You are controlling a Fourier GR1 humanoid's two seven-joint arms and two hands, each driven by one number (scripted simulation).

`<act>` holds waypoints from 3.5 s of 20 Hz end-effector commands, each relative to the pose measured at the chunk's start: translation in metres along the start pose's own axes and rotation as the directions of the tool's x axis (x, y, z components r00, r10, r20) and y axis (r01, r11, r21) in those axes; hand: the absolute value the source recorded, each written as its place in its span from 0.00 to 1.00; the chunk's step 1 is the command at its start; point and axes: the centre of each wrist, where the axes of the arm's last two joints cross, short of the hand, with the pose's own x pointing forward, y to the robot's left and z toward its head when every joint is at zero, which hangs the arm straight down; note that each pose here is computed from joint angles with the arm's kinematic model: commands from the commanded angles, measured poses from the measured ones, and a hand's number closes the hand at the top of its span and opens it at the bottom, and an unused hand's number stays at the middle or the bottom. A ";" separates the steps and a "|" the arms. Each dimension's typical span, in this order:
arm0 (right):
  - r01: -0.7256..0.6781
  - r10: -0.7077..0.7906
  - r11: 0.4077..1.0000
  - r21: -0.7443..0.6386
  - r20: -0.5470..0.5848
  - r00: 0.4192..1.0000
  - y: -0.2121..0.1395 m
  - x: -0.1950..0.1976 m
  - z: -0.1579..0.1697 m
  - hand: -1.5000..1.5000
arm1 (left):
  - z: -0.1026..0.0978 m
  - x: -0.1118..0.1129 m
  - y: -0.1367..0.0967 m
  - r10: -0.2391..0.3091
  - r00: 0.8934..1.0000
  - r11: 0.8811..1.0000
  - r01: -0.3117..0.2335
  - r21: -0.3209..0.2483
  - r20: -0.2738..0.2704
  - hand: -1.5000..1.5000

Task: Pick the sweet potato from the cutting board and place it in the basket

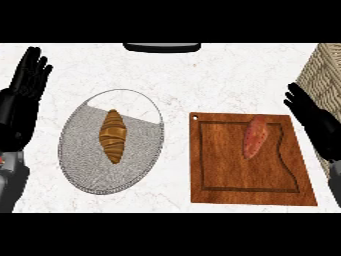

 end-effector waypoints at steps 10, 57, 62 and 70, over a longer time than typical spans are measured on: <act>-0.376 0.222 0.920 0.110 0.643 0.733 0.013 0.084 -0.040 0.00 | 0.018 -0.060 0.014 -0.004 0.915 0.999 -0.010 -0.034 -0.403 0.50; -0.625 0.634 0.765 0.156 -0.011 0.773 -0.035 0.198 0.032 0.00 | 0.013 -0.069 0.031 0.000 0.902 1.000 -0.006 -0.013 -0.431 0.50; -0.636 0.638 0.764 0.110 0.021 0.770 -0.019 0.138 0.042 0.00 | 0.014 -0.087 0.032 0.015 0.898 1.000 -0.009 0.016 -0.439 0.50; -0.541 0.539 0.840 0.034 0.052 0.840 0.015 0.079 0.003 0.00 | 0.012 -0.063 0.026 0.000 0.905 1.000 -0.003 -0.007 -0.425 0.50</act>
